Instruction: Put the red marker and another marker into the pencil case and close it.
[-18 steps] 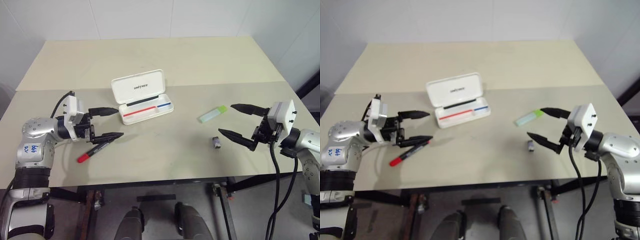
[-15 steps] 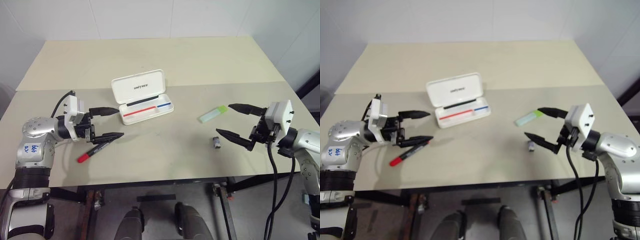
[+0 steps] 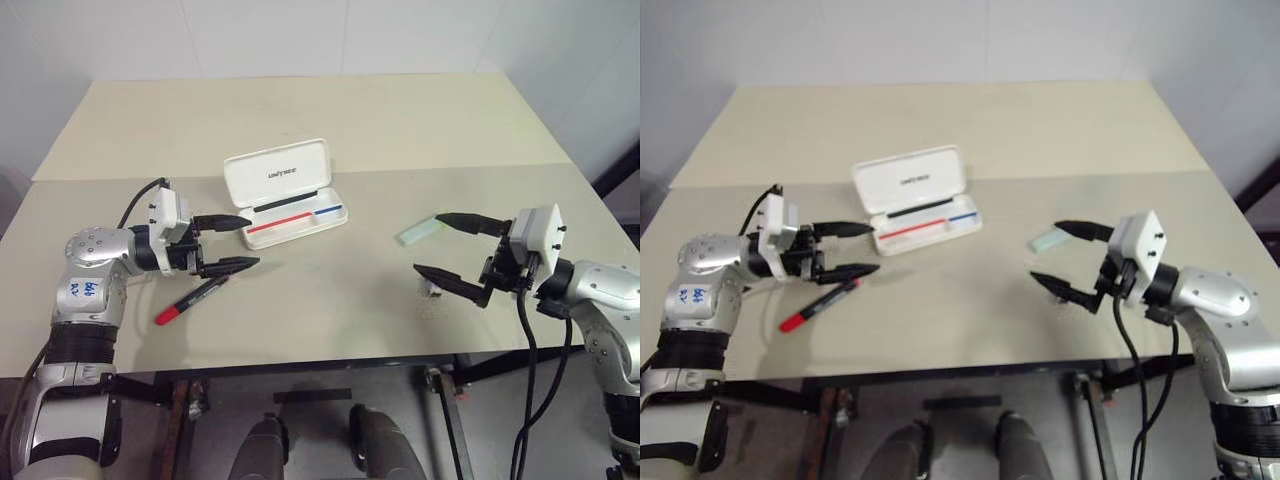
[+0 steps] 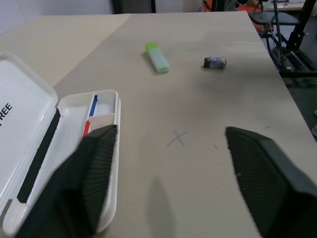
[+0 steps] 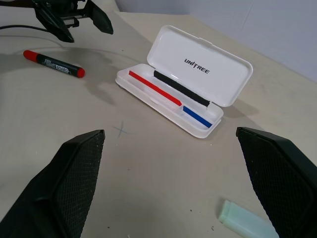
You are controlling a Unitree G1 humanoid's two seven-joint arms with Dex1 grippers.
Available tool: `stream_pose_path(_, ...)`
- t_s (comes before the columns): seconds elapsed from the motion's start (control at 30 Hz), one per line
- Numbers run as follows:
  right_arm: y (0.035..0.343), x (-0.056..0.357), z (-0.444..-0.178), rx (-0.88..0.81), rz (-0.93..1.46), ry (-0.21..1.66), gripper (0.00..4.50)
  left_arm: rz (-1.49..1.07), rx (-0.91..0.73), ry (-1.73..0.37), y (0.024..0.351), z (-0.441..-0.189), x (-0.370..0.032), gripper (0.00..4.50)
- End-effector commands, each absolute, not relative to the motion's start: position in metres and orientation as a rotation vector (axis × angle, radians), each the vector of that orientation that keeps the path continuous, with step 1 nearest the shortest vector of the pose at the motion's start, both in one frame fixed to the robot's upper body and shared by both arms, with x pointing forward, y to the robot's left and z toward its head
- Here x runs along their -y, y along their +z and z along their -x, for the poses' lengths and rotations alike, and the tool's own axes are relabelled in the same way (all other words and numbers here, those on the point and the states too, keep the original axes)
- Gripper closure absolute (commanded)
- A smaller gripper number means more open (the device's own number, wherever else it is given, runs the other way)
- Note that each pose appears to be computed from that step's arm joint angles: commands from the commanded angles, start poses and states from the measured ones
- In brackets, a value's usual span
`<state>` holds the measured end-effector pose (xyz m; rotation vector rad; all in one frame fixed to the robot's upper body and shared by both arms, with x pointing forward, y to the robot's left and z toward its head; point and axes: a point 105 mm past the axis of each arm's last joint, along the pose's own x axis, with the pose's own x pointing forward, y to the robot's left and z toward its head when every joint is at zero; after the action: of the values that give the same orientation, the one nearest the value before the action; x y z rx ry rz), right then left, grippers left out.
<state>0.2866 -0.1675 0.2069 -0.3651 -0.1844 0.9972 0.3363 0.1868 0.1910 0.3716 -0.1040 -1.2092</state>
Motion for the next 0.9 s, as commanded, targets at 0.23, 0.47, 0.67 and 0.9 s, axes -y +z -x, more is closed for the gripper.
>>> stream_pose_path(0.23, 0.22, 0.142, -0.278, 0.245, 0.389, 1.088, 0.0, -0.493, 0.069, -1.07, 0.181, -0.374, -0.17, 2.93)
stream_pose_path(0.47, 0.221, 0.129, -0.277, 0.242, 0.415, 1.148, 0.0, -0.555, -0.015, -1.104, 0.163, -0.392, -0.149, 2.93)
stream_pose_path(0.67, 0.23, 0.12, -0.275, 0.269, 0.411, 1.149, 0.0, -0.59, -0.039, -1.058, 0.161, -0.406, -0.145, 2.93)
stream_pose_path(0.9, 0.234, 0.117, -0.273, 0.279, 0.403, 1.146, 0.0, -0.624, -0.095, -1.069, 0.158, -0.409, -0.147, 2.93)
